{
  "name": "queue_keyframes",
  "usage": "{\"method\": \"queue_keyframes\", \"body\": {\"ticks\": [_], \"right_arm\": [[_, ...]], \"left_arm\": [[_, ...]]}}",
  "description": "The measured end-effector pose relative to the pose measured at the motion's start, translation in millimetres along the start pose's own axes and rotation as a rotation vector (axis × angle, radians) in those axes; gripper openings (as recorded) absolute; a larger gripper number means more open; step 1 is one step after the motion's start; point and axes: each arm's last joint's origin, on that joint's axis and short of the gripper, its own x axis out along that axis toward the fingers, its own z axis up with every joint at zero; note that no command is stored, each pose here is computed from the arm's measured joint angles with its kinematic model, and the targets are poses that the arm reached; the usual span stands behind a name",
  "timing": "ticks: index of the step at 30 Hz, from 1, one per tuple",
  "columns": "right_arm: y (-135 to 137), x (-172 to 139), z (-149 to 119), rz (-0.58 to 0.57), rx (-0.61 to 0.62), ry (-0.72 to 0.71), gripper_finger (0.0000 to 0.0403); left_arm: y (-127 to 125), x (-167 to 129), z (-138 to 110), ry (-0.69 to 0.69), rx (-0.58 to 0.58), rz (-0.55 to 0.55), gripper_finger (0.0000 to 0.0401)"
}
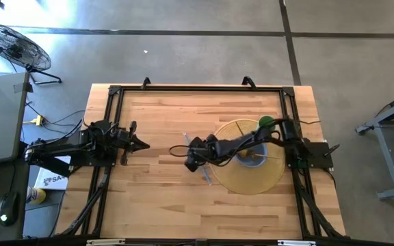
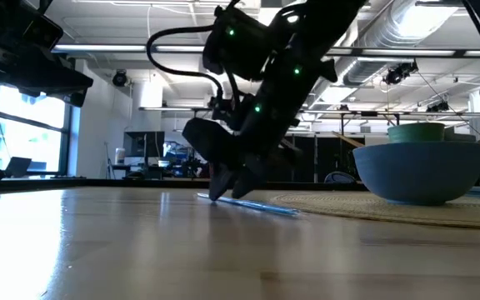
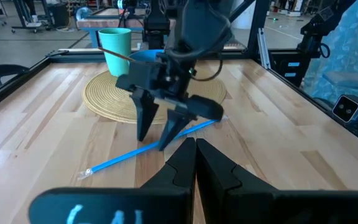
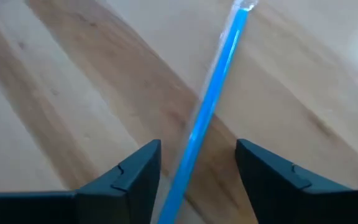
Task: Pick & Place Utensil
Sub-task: Put the blue straw into the green cup on the brown mat
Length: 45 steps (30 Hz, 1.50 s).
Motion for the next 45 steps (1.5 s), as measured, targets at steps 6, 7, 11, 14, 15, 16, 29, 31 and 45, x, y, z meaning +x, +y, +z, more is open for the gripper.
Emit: {"method": "queue_keyframes", "body": {"ticks": [6, 7, 11, 14, 15, 16, 29, 31, 45], "right_arm": [[1, 6, -3, -0.006, -0.056, -0.006, 0.0175], [1, 6, -3, -0.005, -0.057, -0.004, 0.0169], [1, 6, -3, 0.001, -0.049, 0.009, 0.0138], [0, 6, -4, 0.003, -0.023, 0.028, 0.0111], [0, 6, -5, 0.001, -0.014, 0.032, 0.0102], [0, 6, -5, -0.002, -0.009, 0.033, 0.0093], [-1, 6, -5, -0.022, 0.0, 0.019, 0.0021], [-2, 3, -3, -0.034, -0.004, -0.002, 0.0015], [-10, -87, 14, -0.008, -0.037, -0.241, 0.0001]], "left_arm": [[0, 0, 0, 0.0, 0.0, 0.0, 0.001], [0, 0, 0, 0.0, 0.0, 0.0, 0.001], [0, 0, 0, 0.0, 0.0, 0.0, 0.001], [0, 0, 0, 0.0, 0.0, 0.0, 0.001], [0, 0, 0, 0.0, 0.0, 0.0, 0.001], [0, 0, 0, 0.0, 0.0, 0.0, 0.001], [0, 0, 0, 0.0, 0.0, 0.0, 0.001], [0, 0, 0, 0.0, 0.0, 0.0, 0.001], [0, 0, 0, 0.0, 0.0, 0.0, 0.001]]}}
